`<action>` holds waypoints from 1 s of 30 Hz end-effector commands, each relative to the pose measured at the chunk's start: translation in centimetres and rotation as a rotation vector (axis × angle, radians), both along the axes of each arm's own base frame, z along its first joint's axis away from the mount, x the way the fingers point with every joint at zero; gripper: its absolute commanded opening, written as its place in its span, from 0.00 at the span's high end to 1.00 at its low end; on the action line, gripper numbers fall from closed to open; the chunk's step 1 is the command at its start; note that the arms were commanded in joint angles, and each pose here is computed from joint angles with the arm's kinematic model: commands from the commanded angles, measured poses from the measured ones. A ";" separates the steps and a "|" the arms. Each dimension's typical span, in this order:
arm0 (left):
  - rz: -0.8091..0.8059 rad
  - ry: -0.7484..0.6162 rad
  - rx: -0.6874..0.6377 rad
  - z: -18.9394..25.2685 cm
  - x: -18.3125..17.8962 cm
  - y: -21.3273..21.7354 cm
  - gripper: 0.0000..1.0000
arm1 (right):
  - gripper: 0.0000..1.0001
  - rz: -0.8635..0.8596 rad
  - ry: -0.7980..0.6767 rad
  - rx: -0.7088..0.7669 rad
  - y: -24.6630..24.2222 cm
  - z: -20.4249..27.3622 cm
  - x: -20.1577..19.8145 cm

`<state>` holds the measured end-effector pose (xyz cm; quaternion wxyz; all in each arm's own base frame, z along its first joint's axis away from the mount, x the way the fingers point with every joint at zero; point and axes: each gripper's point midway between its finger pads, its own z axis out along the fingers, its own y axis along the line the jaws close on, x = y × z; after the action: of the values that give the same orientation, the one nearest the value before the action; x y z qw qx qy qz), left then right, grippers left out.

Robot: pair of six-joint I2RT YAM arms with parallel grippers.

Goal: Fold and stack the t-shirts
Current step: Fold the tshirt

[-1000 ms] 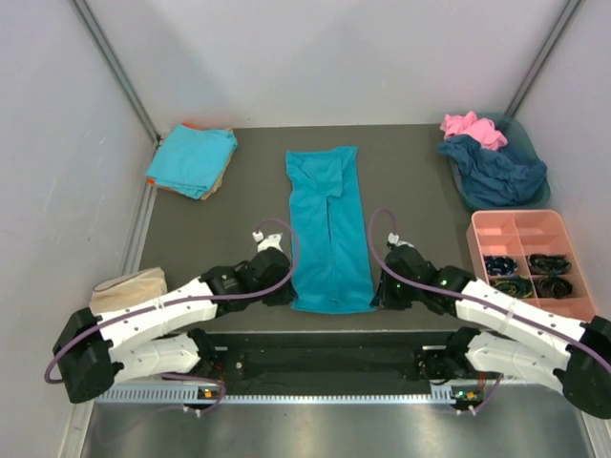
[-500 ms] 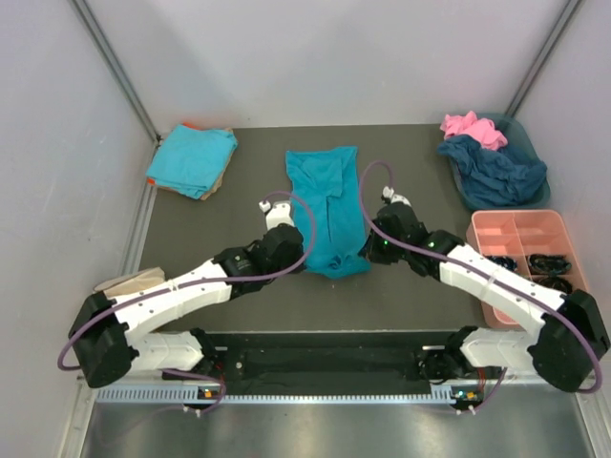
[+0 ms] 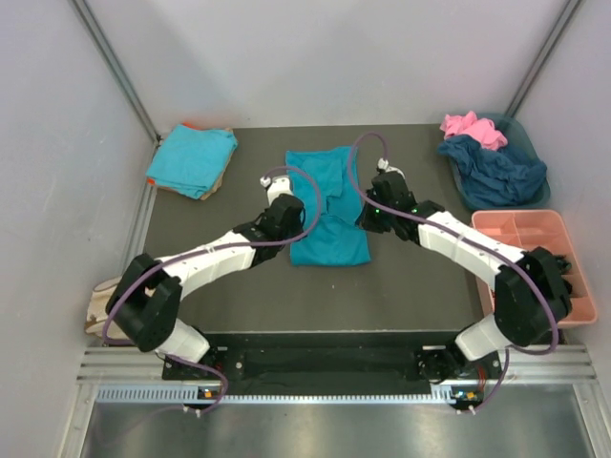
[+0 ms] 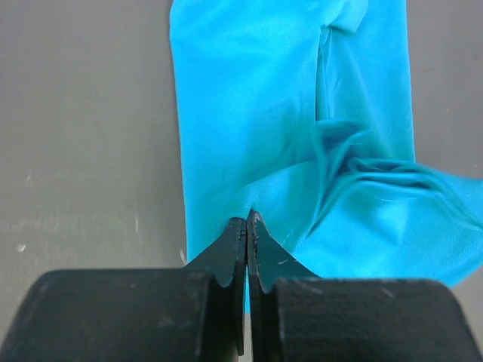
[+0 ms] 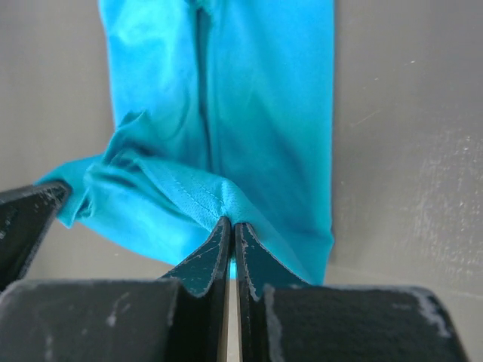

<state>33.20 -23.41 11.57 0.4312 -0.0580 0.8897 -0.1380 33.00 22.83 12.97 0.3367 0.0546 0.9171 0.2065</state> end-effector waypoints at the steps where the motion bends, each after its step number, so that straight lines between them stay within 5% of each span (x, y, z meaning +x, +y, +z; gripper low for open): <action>1: -0.023 -0.099 -0.059 2.6 3.3 -2.0 1.00 | 1.00 -0.001 -0.071 0.030 0.5 1.8 2.7; 30: 0.004 -0.046 -0.020 -2.2 9.2 -0.3 1.00 | 1.00 -0.028 -0.009 0.008 0.1 -3.4 9.5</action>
<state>40.18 -22.74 7.58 0.4222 -0.0606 0.8958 -0.1248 40.08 22.36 7.76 0.3165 0.0711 0.9276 0.1855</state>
